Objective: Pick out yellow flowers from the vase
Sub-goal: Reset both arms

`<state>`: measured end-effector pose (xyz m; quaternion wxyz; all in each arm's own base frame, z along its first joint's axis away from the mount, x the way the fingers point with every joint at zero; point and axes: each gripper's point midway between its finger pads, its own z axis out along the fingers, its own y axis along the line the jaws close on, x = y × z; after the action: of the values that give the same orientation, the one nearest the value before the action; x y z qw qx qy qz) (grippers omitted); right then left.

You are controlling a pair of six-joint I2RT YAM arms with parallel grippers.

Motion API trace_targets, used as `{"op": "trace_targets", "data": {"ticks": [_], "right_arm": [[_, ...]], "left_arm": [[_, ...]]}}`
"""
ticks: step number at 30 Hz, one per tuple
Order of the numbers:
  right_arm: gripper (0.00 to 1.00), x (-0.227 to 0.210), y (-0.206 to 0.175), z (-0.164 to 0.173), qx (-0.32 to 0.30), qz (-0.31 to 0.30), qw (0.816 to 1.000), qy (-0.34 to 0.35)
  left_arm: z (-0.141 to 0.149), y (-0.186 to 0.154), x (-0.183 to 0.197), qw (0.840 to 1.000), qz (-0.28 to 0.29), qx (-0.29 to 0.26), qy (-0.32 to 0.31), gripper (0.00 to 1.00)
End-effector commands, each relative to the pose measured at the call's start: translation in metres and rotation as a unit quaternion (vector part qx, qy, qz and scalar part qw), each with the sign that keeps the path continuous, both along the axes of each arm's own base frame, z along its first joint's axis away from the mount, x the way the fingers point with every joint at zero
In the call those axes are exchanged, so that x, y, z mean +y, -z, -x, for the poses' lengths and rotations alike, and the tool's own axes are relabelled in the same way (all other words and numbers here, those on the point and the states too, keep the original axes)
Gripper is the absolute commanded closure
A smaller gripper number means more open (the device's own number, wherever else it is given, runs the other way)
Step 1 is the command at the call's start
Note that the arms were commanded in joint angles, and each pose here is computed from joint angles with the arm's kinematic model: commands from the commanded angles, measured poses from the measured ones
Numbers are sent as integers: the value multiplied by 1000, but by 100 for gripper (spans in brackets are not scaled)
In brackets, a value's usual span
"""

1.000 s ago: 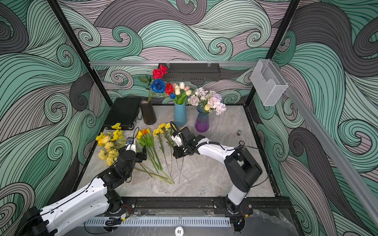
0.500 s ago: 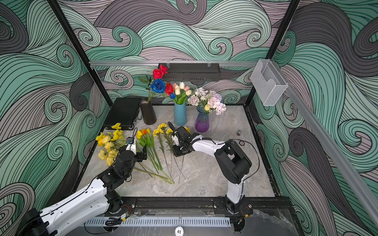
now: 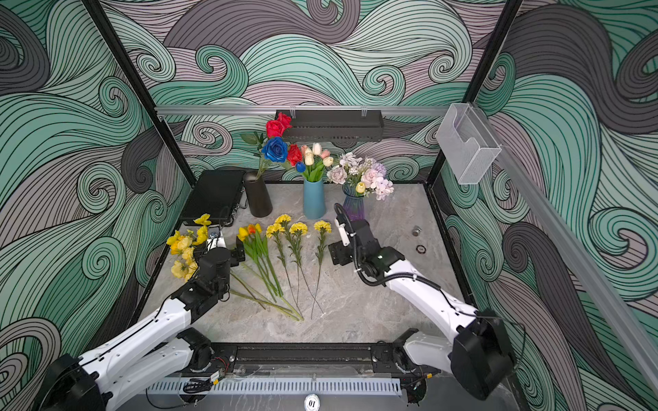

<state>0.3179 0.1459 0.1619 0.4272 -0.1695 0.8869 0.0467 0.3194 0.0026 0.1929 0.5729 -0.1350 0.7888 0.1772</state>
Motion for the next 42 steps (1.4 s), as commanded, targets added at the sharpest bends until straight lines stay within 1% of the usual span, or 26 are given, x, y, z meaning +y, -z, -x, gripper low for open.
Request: {"op": "trace_targets", "data": {"ticks": [1,4,6,9,11,13,15,17,18,19,20,22,23,24,26,29,30,31,33,34,36,42], "right_arm": [[0,-59,-15,-26,-98,45,988,112],[0,-94,-5,-38,-128,60,976,165],[0,-113,6,-47,-119,81,969,199],[0,-132,26,-65,-96,101,964,228],[0,-136,33,-75,-112,101,962,227],[0,-136,40,-86,-128,91,964,215],[0,-141,49,-92,-116,86,964,221],[0,-143,59,-94,-105,79,967,218],[0,-143,66,-94,-106,71,969,213],[0,-145,62,-94,-117,61,967,218],[0,-144,65,-91,-108,48,971,207],[0,-144,65,-86,-123,13,974,191],[0,-143,64,-84,-129,0,975,181],[0,-139,65,-82,-135,-14,977,163],[0,-133,69,-81,-139,-34,980,136],[0,-134,73,-78,-139,-63,981,122],[0,-131,69,-79,-149,-68,980,110],[0,-127,70,-77,-143,-66,983,99],[0,-128,69,-78,-147,-67,982,100],[0,-130,69,-78,-145,-64,982,105],[0,-139,71,-80,-141,-56,979,138],[0,-139,71,-80,-142,-51,979,140]], "left_arm": [[-18,6,29,998,-6,14,-67,1],[-39,20,35,997,-38,35,-65,1],[-50,30,38,996,-39,49,-57,1],[-57,50,47,997,-30,60,-47,1],[-58,63,51,998,-25,54,-35,1],[-62,77,49,999,-11,47,-7,1],[-69,86,45,999,7,49,23,1],[-71,92,49,997,35,62,33,1],[-72,96,52,997,51,56,34,1],[-70,103,56,996,61,55,32,1],[-71,105,58,997,58,47,32,1],[-70,106,56,996,65,56,36,1],[-71,105,57,996,62,49,35,1],[-71,105,57,996,66,55,35,1],[-72,104,57,996,65,52,35,1],[-71,104,57,996,66,53,35,1],[-71,104,57,996,65,52,35,1],[-71,104,57,996,65,52,36,1],[-71,104,57,996,65,52,35,2],[-71,104,57,996,65,52,35,2],[-71,104,57,996,65,52,35,1],[-71,104,57,996,65,52,35,1]]}}
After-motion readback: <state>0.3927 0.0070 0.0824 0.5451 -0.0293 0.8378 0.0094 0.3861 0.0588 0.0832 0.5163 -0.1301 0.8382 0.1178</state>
